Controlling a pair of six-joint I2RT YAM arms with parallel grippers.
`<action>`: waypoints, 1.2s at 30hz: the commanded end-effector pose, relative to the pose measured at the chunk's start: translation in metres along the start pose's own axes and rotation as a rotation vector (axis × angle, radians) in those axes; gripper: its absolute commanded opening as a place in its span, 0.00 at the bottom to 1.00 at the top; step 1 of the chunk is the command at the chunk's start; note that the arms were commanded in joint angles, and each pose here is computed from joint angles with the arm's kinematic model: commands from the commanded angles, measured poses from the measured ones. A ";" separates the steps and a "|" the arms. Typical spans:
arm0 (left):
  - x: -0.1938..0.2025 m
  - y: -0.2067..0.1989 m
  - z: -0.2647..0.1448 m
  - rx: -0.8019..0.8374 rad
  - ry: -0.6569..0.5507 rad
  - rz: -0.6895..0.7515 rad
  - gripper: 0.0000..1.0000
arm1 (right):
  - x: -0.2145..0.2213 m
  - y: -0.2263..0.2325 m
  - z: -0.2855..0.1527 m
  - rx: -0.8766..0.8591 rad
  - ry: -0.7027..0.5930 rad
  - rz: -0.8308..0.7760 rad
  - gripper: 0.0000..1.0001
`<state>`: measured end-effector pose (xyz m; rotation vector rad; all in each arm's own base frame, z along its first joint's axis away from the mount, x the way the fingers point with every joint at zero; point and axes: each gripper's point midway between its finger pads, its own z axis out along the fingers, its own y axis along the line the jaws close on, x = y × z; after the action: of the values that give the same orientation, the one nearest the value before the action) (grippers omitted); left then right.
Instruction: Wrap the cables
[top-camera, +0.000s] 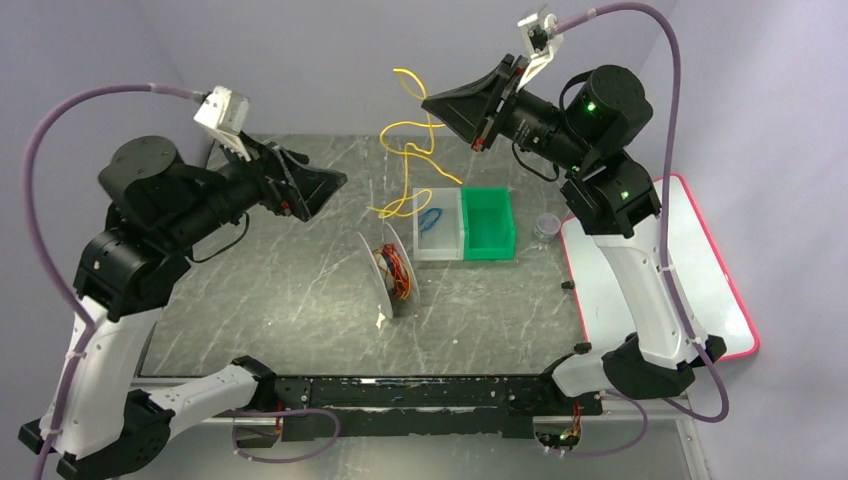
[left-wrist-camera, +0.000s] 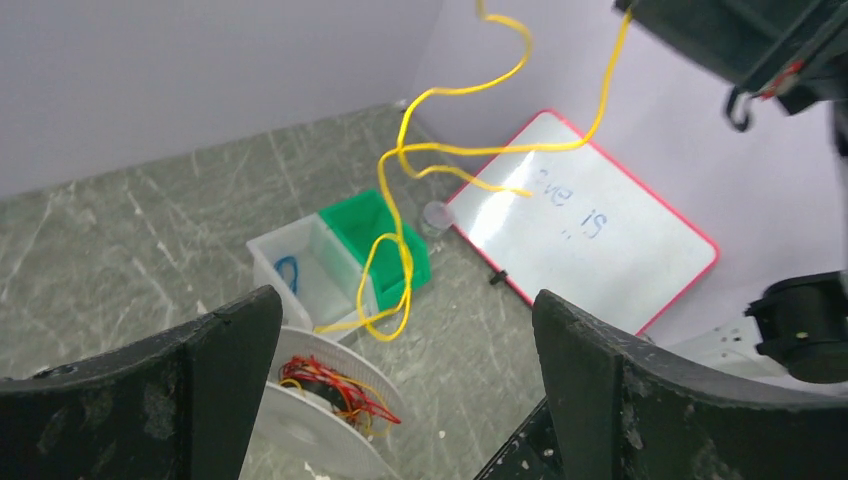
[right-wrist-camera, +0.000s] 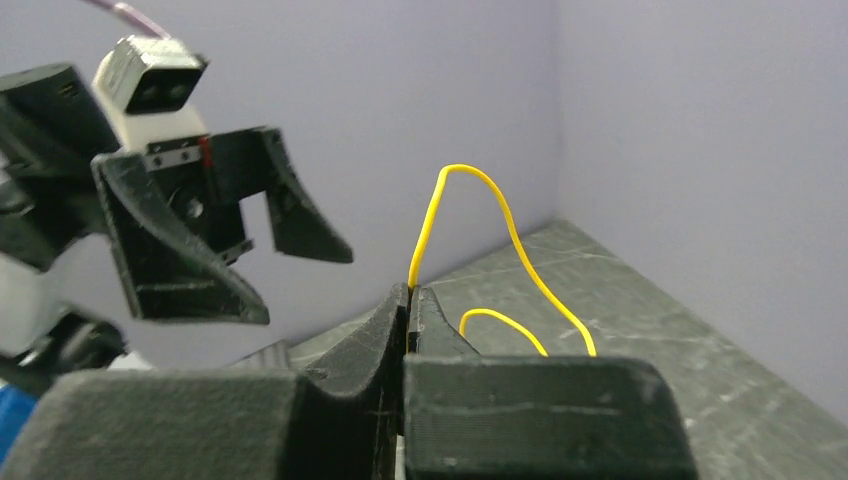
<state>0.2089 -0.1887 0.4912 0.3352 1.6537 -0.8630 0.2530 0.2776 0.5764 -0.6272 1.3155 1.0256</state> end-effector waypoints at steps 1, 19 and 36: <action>-0.022 -0.033 -0.016 0.139 -0.072 -0.022 0.99 | -0.013 0.054 -0.012 -0.269 -0.034 0.053 0.00; 0.018 -0.050 -0.006 0.288 0.051 -0.132 0.97 | 0.000 0.128 -0.009 -0.569 -0.006 0.136 0.00; 0.036 -0.057 -0.022 0.340 0.091 -0.131 0.17 | 0.016 0.129 -0.014 -0.523 0.013 0.129 0.00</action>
<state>0.1609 -0.2212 0.4748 0.4642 1.6569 -1.2151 0.1378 0.3358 0.5777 -0.9598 1.1165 1.5169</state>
